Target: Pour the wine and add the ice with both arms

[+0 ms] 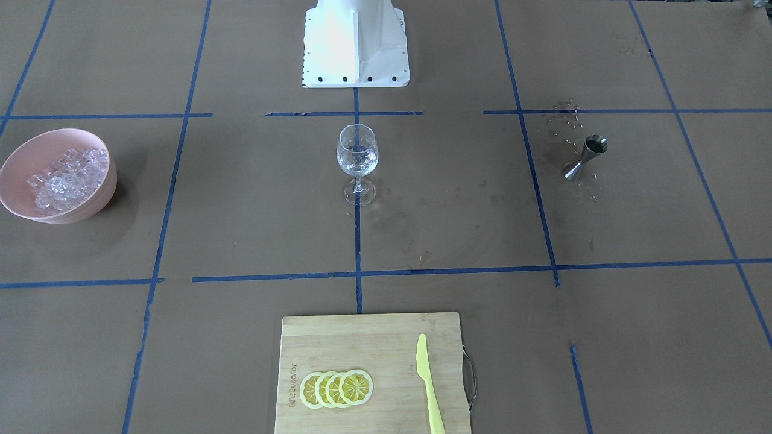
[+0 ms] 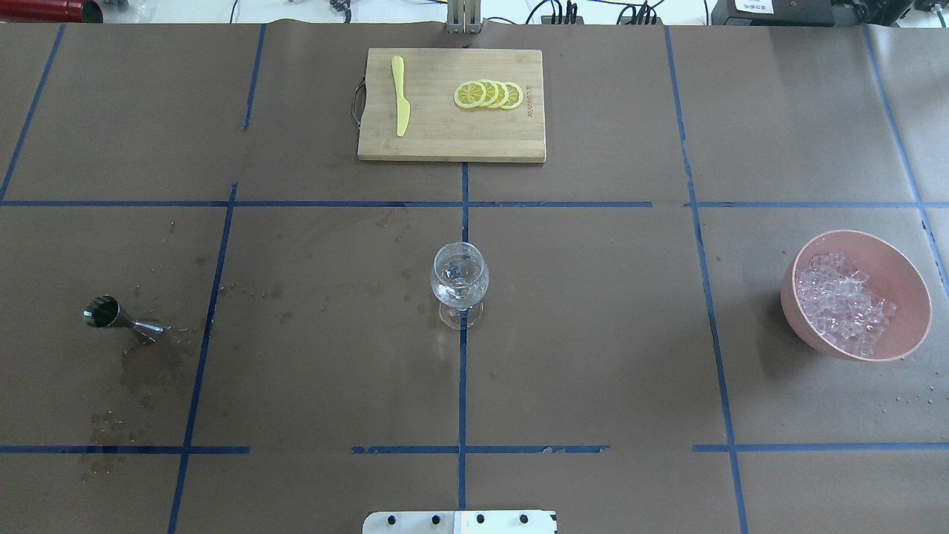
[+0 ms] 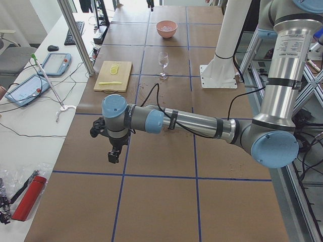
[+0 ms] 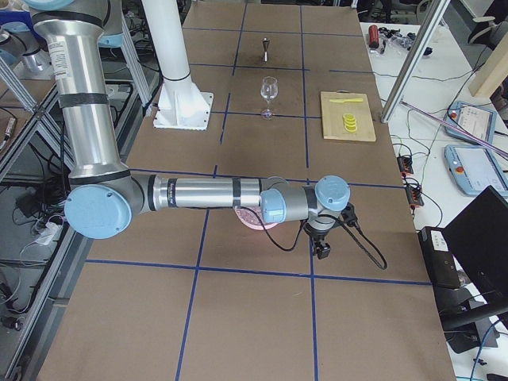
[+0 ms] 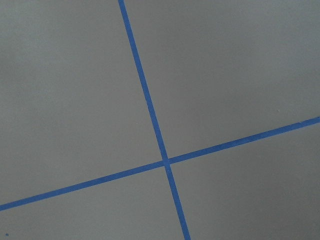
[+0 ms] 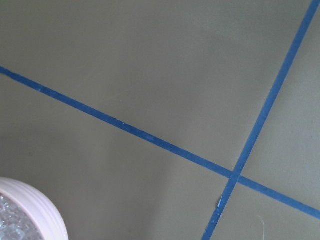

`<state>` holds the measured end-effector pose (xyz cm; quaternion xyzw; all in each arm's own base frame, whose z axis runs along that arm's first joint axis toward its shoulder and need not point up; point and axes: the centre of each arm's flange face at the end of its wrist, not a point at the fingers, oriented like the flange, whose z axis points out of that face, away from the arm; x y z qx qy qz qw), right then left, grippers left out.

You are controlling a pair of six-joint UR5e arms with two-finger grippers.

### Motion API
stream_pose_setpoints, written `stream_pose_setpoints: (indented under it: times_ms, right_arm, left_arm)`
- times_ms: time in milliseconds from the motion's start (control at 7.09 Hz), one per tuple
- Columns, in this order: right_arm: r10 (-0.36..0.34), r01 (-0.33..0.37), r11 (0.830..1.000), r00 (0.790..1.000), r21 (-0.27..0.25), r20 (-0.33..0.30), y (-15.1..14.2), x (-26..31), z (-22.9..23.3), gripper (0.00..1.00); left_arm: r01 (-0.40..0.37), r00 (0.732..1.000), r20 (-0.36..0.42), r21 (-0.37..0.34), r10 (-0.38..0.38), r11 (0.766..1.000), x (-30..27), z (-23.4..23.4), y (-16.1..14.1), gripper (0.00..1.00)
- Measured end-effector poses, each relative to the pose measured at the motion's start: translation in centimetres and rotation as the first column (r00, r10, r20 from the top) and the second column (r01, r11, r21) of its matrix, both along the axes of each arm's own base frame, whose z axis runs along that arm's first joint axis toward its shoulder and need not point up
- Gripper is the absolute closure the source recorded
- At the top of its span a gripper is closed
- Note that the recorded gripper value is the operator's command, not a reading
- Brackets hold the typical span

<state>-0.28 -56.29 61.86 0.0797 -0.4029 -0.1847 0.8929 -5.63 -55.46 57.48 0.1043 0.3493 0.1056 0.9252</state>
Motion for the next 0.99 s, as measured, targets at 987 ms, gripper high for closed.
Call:
stream_pose_setpoints:
  times_ms: [987]
  right_arm:
    - [-0.005, 0.005, 1.0, 1.0, -0.013, -0.005, 0.2, -0.6, -3.0, 0.0]
  left_arm:
    - [-0.004, 1.0, -0.01, -0.012, 0.004, 1.0, 0.6, 0.3, 0.8, 0.0]
